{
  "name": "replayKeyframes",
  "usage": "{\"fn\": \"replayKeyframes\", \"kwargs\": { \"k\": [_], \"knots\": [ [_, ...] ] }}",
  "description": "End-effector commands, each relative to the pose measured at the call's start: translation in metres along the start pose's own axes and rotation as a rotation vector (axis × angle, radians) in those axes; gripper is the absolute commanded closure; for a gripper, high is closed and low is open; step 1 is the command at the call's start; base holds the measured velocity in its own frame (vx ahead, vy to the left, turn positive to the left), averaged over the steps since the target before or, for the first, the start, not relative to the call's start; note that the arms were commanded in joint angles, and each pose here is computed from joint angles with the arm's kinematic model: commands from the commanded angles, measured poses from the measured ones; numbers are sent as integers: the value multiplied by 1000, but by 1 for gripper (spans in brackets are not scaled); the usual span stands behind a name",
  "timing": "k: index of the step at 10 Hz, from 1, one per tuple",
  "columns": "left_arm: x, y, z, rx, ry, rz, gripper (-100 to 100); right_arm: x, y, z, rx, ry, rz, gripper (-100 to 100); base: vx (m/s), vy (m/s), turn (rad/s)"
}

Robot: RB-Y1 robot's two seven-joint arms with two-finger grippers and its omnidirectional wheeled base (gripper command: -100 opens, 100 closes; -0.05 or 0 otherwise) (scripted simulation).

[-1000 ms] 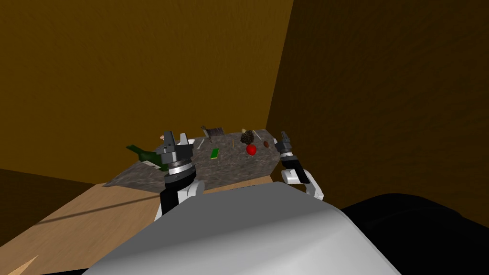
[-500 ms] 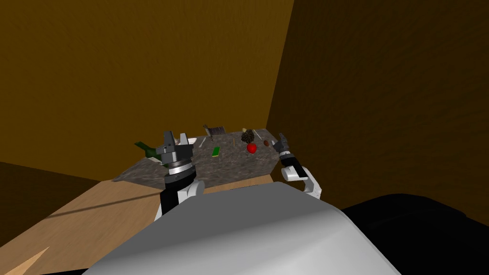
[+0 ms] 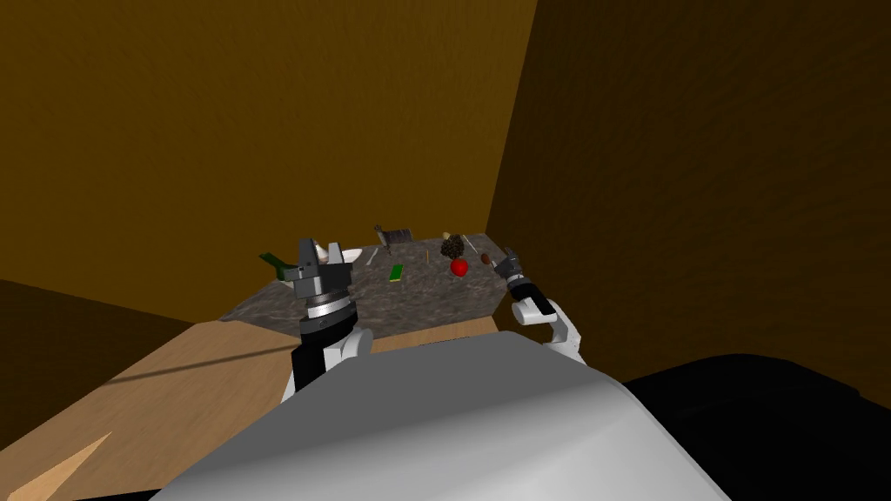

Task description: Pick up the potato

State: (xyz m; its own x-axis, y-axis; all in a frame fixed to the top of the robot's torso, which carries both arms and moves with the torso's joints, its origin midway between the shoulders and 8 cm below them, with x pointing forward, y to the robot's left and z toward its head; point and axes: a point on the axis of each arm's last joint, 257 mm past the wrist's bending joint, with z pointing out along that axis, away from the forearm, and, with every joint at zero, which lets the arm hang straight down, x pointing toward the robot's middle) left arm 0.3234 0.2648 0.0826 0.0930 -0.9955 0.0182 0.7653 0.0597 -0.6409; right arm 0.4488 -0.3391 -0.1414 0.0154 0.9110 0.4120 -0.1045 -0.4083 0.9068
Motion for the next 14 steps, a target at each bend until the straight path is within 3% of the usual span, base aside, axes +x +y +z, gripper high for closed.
{"fn": "replayKeyframes", "kwargs": {
  "k": [1, 3, 6, 8, 9, 14],
  "knots": [
    [0, 0, 0, 0, 0, 0, 0, -10, -12, 7, 52, -20, 60, -100, -52, 3, 39],
    [0, 0, 0, 0, 0, 0, 0, -14, -19, 6, 77, -39, 99, -100, -27, 5, 14],
    [0, 0, 0, 0, 0, 0, 0, -32, -43, 17, 171, -90, 211, -100, -29, 11, 42],
    [0, 0, 0, 0, 0, 0, 0, -36, -49, 16, 192, -111, 247, -100, -20, 4, 15],
    [0, 0, 0, 0, 0, 0, 0, -44, -60, 20, 235, -139, 296, -100, -15, 9, 50],
    [0, 0, 0, 0, 0, 0, 0, -64, -85, 24, 335, -233, 440, -100, -13, 5, 33]
  ]
}}
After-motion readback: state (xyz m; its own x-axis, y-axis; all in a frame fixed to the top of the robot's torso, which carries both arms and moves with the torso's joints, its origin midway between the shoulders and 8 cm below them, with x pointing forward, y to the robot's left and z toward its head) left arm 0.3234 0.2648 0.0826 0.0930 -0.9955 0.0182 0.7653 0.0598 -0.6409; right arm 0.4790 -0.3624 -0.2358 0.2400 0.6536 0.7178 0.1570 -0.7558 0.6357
